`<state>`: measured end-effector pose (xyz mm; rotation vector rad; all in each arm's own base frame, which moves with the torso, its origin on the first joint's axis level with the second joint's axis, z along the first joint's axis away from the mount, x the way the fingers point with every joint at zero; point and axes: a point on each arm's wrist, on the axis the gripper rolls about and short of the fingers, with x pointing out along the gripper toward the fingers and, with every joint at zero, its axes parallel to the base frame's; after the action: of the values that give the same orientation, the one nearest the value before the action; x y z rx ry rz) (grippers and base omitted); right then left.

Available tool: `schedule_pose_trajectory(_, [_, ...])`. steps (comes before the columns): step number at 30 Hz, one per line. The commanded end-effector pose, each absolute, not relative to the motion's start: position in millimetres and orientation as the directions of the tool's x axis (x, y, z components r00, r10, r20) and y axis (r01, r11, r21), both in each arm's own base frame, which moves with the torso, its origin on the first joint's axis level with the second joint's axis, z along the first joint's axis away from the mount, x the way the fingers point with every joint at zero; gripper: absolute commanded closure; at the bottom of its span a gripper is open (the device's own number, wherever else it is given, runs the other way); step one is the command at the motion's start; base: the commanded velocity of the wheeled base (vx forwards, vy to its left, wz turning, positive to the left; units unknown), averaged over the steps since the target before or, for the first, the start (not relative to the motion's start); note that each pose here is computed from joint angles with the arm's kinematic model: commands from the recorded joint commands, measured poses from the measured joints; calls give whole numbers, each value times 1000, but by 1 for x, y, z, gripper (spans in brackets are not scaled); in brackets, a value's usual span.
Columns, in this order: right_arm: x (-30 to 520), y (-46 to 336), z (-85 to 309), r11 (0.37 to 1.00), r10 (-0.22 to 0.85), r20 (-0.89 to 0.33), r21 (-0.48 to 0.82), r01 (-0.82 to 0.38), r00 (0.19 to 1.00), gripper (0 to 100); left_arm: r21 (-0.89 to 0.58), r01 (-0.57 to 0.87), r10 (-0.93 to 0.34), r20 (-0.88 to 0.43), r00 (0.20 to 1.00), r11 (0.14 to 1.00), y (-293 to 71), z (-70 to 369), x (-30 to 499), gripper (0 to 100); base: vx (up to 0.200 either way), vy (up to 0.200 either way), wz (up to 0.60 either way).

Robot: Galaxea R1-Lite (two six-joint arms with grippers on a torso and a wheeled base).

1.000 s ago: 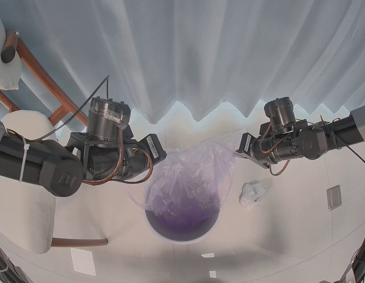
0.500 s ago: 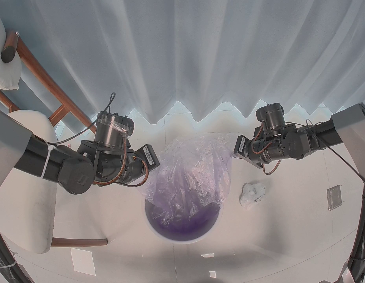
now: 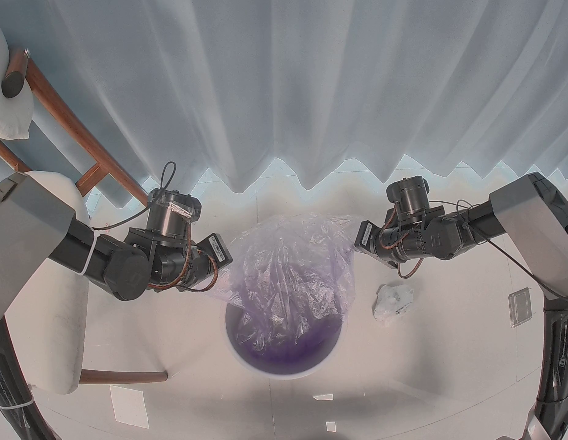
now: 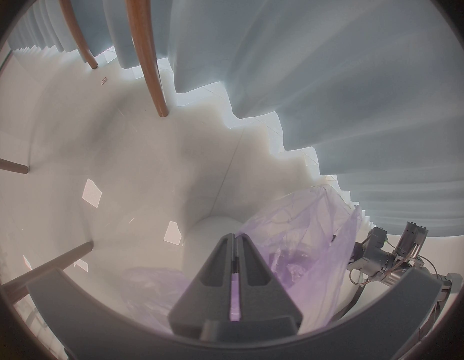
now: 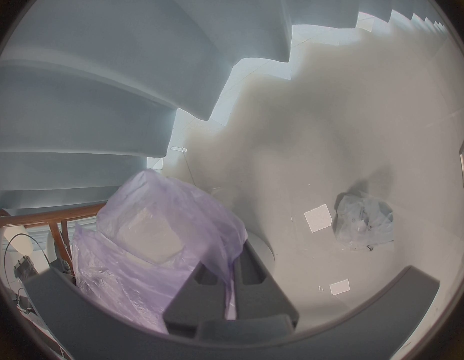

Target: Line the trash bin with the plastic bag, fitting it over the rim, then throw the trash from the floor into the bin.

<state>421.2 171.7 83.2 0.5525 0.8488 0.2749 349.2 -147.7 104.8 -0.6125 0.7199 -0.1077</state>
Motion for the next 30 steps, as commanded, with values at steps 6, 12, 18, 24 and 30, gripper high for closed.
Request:
schedule_pose_trajectory(6, [427,175,76,803,452,-602,596,-6,658,100,-536,-143,-266,-612,744,832,-146,92,353,100,0,0,0])
schedule_pose_trajectory(12, [420,173,96,757,485,-565,653,3,667,0,-520,-162,-234,-614,754,839,-142,91,354,100,0,0,0])
schedule_pose_trajectory(18, [388,161,146,611,549,-499,787,86,671,0,-544,-129,-253,-571,781,829,-144,112,347,100,0,0,0])
schedule_pose_trajectory(24, [358,155,170,569,599,-474,819,74,645,0,-576,-66,-294,-509,809,815,-147,142,333,100,0,0,0])
schedule_pose_trajectory(30, [341,188,176,581,639,-529,807,100,559,0,-593,3,-353,-475,806,805,-163,158,316,100,0,0,0])
